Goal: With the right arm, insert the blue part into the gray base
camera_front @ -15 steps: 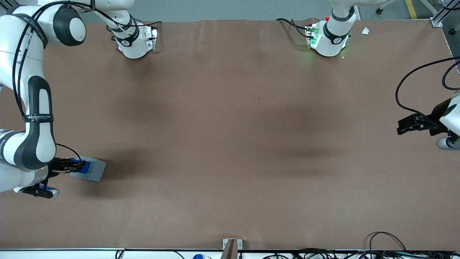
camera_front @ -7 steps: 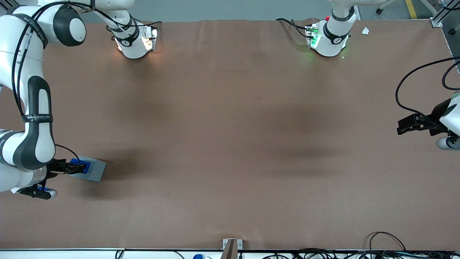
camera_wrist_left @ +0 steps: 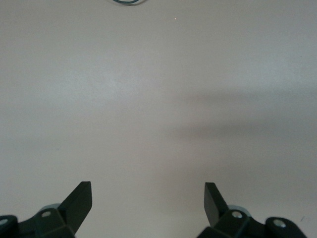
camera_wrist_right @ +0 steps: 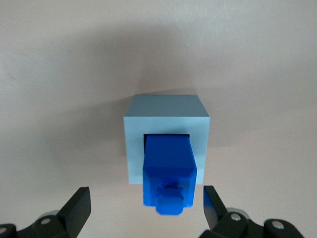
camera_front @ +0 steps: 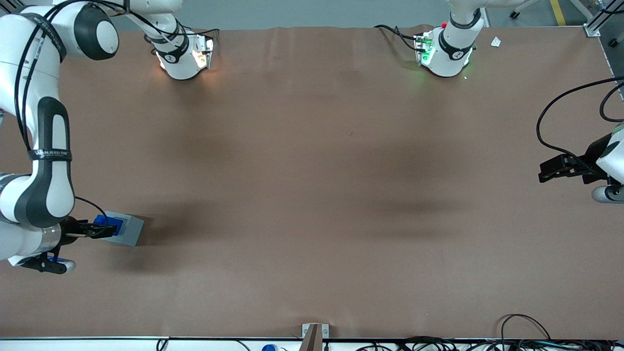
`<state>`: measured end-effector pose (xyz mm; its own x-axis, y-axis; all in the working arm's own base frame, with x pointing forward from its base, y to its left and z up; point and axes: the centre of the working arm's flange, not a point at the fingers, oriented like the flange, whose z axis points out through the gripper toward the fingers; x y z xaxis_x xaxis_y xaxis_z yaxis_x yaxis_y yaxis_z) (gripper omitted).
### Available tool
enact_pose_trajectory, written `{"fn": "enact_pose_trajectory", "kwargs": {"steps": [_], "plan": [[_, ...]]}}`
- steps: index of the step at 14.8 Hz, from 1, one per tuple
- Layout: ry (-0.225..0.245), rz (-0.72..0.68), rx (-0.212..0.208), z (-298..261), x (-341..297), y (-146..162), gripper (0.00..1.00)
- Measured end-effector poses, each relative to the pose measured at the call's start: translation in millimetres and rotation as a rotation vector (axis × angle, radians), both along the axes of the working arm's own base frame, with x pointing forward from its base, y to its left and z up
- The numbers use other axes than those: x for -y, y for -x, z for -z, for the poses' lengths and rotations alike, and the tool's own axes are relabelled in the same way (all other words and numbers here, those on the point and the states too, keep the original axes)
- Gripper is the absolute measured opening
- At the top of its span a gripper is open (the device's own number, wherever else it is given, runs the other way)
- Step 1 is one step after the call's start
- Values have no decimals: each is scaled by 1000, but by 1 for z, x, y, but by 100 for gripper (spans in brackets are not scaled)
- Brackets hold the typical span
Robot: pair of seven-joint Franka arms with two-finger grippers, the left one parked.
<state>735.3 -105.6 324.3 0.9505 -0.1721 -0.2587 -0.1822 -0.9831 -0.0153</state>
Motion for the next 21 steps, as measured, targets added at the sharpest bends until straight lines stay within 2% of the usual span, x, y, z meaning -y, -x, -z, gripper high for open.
{"fn": "enact_pose_trajectory", "kwargs": {"steps": [3, 6, 8, 11, 14, 18, 21], "plan": [[10, -27, 87, -55, -19, -4, 100], [25, -70, 226, -148, -52, 1, 100], [29, -83, 291, -212, -64, 19, 100], [10, -83, 315, -282, -66, 61, 100], [12, -90, 325, -316, -72, 105, 100], [19, -86, 344, -290, -75, 145, 100], [25, -81, 350, -282, -73, 158, 100]]}}
